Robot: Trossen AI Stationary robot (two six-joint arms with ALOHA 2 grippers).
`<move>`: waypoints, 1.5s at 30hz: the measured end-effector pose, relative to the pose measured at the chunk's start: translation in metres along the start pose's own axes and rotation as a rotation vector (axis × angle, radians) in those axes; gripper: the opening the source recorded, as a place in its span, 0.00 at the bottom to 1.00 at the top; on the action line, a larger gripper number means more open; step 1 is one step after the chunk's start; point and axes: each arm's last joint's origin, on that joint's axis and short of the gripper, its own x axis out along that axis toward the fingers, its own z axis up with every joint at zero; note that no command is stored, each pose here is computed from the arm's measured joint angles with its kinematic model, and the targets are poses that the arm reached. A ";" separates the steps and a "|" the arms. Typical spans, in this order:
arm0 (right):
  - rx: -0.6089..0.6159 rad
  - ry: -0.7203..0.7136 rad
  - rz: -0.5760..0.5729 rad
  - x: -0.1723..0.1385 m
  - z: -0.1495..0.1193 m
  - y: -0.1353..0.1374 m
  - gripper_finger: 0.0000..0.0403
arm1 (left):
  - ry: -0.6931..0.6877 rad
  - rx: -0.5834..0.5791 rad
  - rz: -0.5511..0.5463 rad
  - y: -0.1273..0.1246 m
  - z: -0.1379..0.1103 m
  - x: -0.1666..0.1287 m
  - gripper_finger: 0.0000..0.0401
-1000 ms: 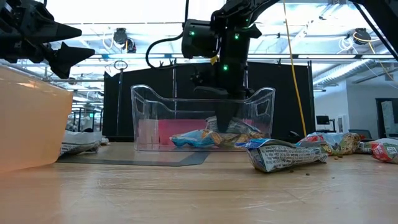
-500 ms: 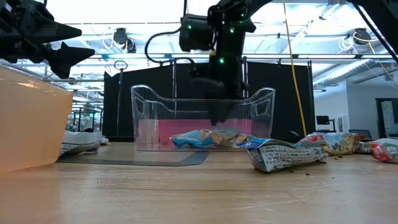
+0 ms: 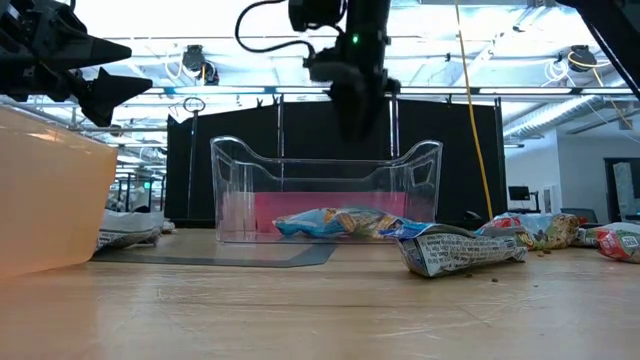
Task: Pick and place Granola Bars by type
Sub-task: Put the top right blue granola bar into the red bin
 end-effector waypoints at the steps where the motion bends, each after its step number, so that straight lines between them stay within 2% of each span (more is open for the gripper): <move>1: 0.003 0.007 -0.003 -0.005 0.000 -0.002 0.54 | 0.000 0.000 0.000 0.000 0.000 0.000 0.67; 9: 0.051 0.085 -0.048 -0.042 -0.010 -0.020 0.57 | 0.000 0.000 0.000 0.000 0.000 0.000 0.67; 20: 0.257 -0.137 0.002 -0.119 -0.041 -0.063 0.59 | 0.000 0.000 0.000 0.000 0.000 0.000 0.67; 25: 0.298 -0.130 0.061 -0.134 -0.066 -0.078 0.59 | 0.000 0.000 0.000 0.000 0.000 0.000 0.67; 31: 0.313 -0.080 0.063 -0.131 -0.109 -0.094 0.64 | 0.000 0.000 0.000 0.000 0.000 0.000 0.67; 38: 0.348 0.030 0.056 -0.107 -0.161 -0.110 0.73 | 0.000 0.000 -0.001 0.000 0.000 0.000 0.67; 41: 0.346 0.090 0.064 -0.093 -0.179 -0.113 0.74 | 0.000 0.000 0.000 0.000 0.000 0.000 0.67; 45: 0.330 0.131 0.020 -0.076 -0.199 -0.116 0.73 | 0.001 0.000 0.000 0.000 0.000 0.000 0.67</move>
